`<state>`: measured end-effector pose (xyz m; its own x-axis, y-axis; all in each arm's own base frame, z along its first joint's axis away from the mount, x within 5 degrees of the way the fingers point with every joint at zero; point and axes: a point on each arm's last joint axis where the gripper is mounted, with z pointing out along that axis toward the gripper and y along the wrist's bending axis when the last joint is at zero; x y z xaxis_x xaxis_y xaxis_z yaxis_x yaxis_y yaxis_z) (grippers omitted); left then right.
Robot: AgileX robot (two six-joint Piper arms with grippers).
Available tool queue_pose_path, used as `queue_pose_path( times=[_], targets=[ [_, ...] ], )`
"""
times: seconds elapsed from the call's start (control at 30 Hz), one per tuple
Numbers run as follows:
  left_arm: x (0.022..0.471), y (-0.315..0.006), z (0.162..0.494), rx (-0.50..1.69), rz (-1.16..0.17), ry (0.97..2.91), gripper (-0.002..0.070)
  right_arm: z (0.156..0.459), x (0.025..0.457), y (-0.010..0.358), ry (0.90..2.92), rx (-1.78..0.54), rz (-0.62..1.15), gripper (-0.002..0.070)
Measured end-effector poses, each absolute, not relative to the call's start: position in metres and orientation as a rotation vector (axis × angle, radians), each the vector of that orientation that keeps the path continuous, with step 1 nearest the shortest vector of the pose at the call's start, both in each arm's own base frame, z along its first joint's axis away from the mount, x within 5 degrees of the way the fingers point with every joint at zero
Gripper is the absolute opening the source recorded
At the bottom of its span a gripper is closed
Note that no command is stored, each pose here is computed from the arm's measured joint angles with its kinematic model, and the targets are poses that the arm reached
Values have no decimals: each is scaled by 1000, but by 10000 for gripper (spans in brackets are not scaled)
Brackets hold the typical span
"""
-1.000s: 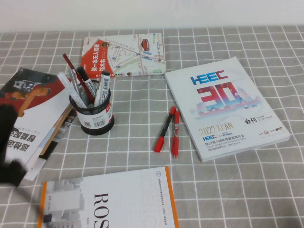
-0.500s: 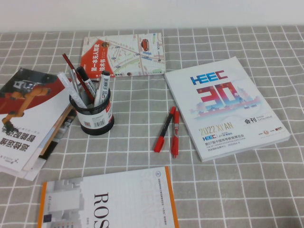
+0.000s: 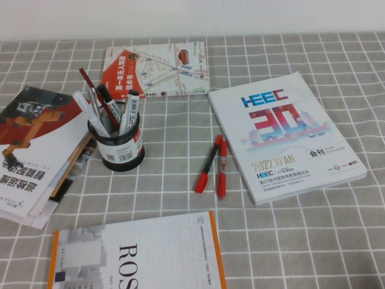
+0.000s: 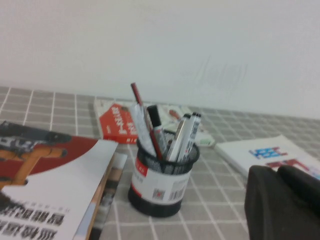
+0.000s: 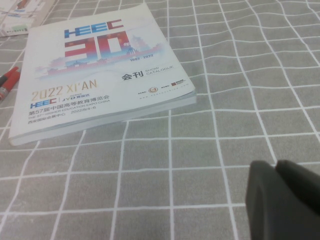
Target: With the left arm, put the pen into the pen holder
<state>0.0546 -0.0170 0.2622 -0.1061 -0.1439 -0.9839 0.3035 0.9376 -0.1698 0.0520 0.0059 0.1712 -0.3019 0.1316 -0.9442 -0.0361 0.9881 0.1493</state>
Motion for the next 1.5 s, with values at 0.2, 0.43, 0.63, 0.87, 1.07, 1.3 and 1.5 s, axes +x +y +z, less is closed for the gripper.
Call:
queue_pose_path(
  times=[0.2,0.43,0.63,0.87,1.07,1.3,1.5],
  targets=[
    [54,-15,250,140,-324,1685,0,171,52,6,1871,69,165,-15],
    [50,-9,224,62,-221,1628,0,171,52,6,1871,69,165,-15],
    [56,-6,198,-5,-173,1608,0,171,52,6,1871,69,165,-15],
    [56,-6,190,21,-146,1670,0,171,52,6,1871,69,165,-15],
    [53,-6,175,77,-97,1837,0,171,52,6,1871,69,165,-15],
    [52,-6,172,80,-93,1873,0,171,52,6,1871,69,165,-15],
    [52,-6,172,81,-93,1876,0,171,52,6,1871,69,165,-15]
  ],
)
